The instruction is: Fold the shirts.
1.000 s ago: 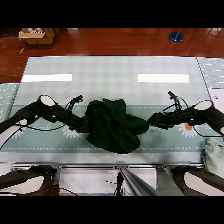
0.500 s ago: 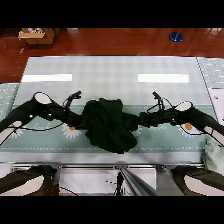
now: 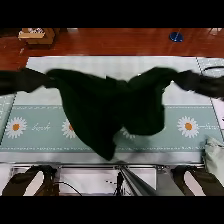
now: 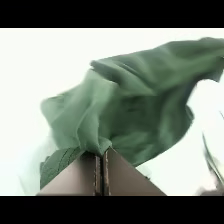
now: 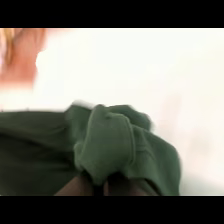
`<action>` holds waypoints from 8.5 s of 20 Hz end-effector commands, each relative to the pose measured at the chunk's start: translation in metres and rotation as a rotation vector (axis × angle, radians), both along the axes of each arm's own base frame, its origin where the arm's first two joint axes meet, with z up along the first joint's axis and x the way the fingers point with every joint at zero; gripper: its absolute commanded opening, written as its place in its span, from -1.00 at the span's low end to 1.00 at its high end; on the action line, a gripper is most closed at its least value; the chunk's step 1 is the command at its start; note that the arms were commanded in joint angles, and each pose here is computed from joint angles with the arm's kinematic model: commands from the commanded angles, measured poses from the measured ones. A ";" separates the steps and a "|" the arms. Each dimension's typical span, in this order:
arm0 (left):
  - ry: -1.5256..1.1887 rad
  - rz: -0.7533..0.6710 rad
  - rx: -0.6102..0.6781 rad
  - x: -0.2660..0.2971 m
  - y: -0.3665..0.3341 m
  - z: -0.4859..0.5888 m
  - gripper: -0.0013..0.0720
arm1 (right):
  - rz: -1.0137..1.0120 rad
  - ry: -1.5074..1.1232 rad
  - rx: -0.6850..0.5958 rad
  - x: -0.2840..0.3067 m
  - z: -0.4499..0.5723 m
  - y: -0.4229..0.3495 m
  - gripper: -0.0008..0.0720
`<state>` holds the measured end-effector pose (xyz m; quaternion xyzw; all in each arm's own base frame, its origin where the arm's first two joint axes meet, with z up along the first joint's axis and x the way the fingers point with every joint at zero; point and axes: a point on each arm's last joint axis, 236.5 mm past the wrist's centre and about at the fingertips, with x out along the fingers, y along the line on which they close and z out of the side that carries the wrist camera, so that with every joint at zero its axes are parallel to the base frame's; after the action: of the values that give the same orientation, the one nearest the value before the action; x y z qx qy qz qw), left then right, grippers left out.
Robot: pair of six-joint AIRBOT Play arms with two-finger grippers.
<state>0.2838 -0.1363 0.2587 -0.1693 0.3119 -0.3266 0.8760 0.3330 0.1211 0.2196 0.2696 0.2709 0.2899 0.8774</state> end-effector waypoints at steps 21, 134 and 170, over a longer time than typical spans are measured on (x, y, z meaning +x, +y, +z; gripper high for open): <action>-0.447 0.249 0.300 -0.223 0.007 0.194 -0.91 | -0.381 -0.303 -0.630 -0.218 0.221 -0.059 -0.85; 1.197 -0.078 0.072 -0.133 -0.048 -0.381 -0.90 | -0.008 0.855 -0.293 0.017 -0.300 -0.197 0.59; -0.759 0.364 0.096 -0.150 0.040 0.272 -0.90 | -0.604 -0.777 -0.430 -0.167 0.344 -0.074 -0.85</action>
<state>0.1732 -0.1173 0.5287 -0.0525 -0.0498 -0.2521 0.9650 0.2244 0.0542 0.5443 0.0332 -0.0732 0.1151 0.9901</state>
